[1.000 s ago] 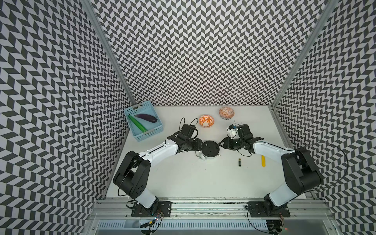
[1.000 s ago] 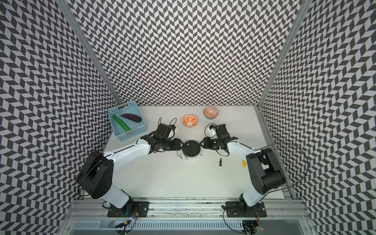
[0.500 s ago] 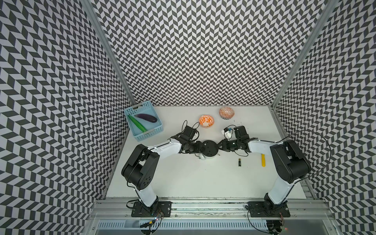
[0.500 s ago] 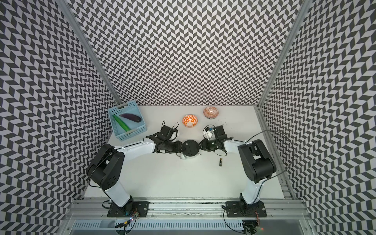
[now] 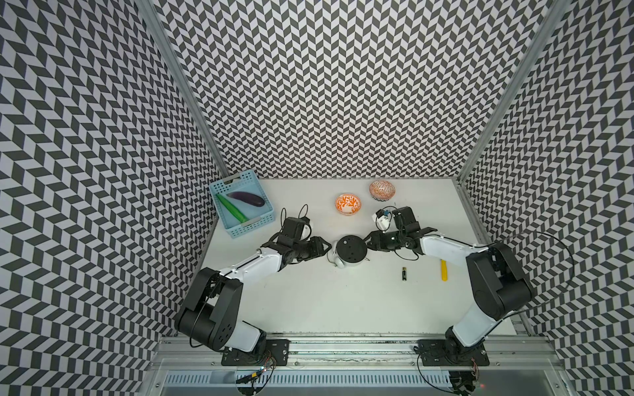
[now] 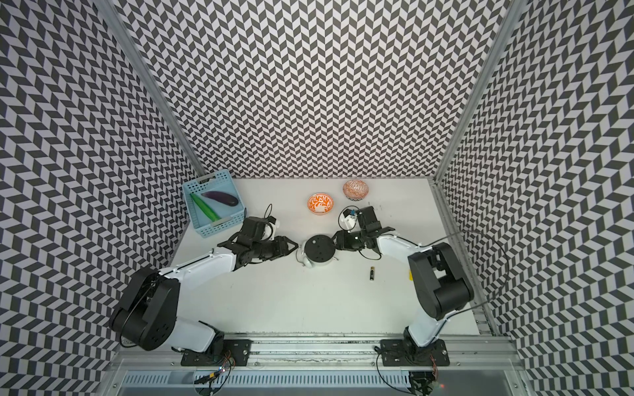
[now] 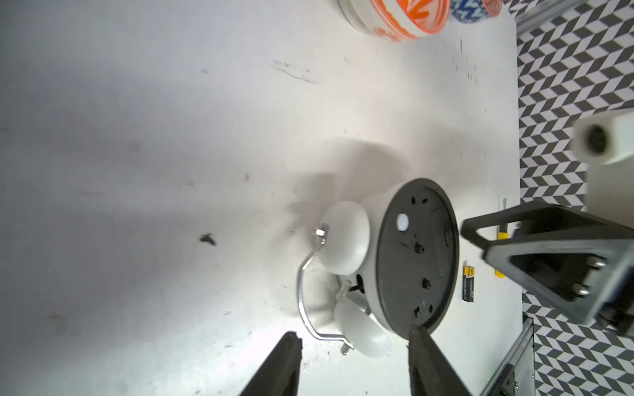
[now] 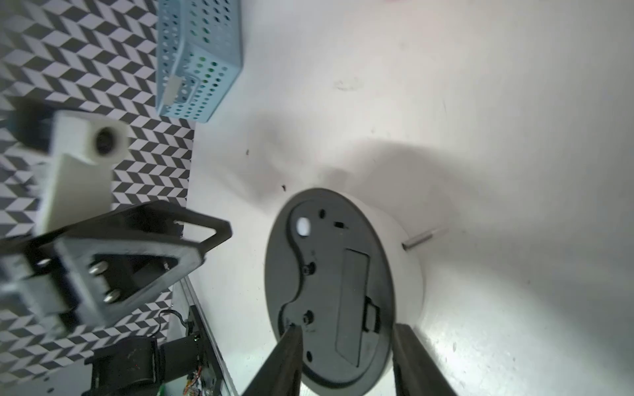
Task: Remove the battery from the alarm
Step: Install the cover on the alarm, then adjust the alarm at the center of the board.
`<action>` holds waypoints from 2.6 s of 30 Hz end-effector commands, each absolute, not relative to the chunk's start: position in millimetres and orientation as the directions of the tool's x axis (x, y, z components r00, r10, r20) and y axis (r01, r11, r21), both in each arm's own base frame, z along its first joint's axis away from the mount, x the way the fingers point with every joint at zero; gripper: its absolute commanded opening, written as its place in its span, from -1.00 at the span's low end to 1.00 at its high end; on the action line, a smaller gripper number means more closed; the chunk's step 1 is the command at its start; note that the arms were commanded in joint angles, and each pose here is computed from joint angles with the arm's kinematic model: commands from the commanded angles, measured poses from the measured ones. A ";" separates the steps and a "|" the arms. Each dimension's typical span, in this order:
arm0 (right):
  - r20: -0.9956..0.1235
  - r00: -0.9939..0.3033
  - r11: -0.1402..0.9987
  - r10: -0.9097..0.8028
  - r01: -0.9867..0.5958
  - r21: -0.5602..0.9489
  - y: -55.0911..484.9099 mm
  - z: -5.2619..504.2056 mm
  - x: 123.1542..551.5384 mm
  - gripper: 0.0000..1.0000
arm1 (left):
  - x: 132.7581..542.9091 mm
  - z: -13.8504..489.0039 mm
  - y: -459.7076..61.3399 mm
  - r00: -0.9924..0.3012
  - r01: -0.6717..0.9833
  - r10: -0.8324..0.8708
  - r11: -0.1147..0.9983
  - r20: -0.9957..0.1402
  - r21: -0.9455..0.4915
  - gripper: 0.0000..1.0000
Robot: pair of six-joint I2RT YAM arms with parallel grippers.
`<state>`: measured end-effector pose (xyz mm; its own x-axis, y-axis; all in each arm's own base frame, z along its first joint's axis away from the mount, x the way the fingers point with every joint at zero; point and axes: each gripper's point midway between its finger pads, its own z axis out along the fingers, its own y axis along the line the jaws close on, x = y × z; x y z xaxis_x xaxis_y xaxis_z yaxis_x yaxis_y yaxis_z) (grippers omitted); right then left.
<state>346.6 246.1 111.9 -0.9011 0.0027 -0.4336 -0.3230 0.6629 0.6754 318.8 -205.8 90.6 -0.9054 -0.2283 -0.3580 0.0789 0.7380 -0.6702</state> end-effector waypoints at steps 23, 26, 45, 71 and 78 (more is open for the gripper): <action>-0.837 -0.424 0.744 -0.345 -0.667 0.031 264.3 137.0 291.8 0.57 | 311.8 80.9 -236.8 -0.955 -0.085 -0.286 0.506 -0.075 -0.859 -1.00; -0.867 -0.281 0.742 -0.412 -0.656 -0.140 275.9 140.6 280.0 0.61 | 307.3 100.7 -231.5 -0.943 -0.103 -0.325 0.501 -0.076 -0.859 -1.00; -0.872 0.023 0.802 -0.488 -0.383 -0.459 318.0 125.3 273.9 0.76 | 282.9 166.5 -245.7 -0.930 -0.100 -0.363 0.405 -0.059 -0.909 -1.00; -0.709 -0.668 0.306 -0.225 -0.740 0.600 310.0 147.2 231.3 -0.47 | 328.4 210.2 -121.2 -0.682 0.083 -0.249 0.908 -0.688 -0.411 0.48; -0.491 -0.825 0.317 -0.281 -0.562 0.764 291.9 112.5 254.5 0.01 | 341.1 177.3 -125.2 -0.729 0.060 -0.239 0.911 -0.642 -0.407 0.49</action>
<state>264.6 291.1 101.2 -0.7867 -0.2579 -0.5609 -0.6138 0.4240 0.6659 338.6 -130.3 184.1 -0.7311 -0.2711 -0.6262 0.0521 0.8929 -0.4473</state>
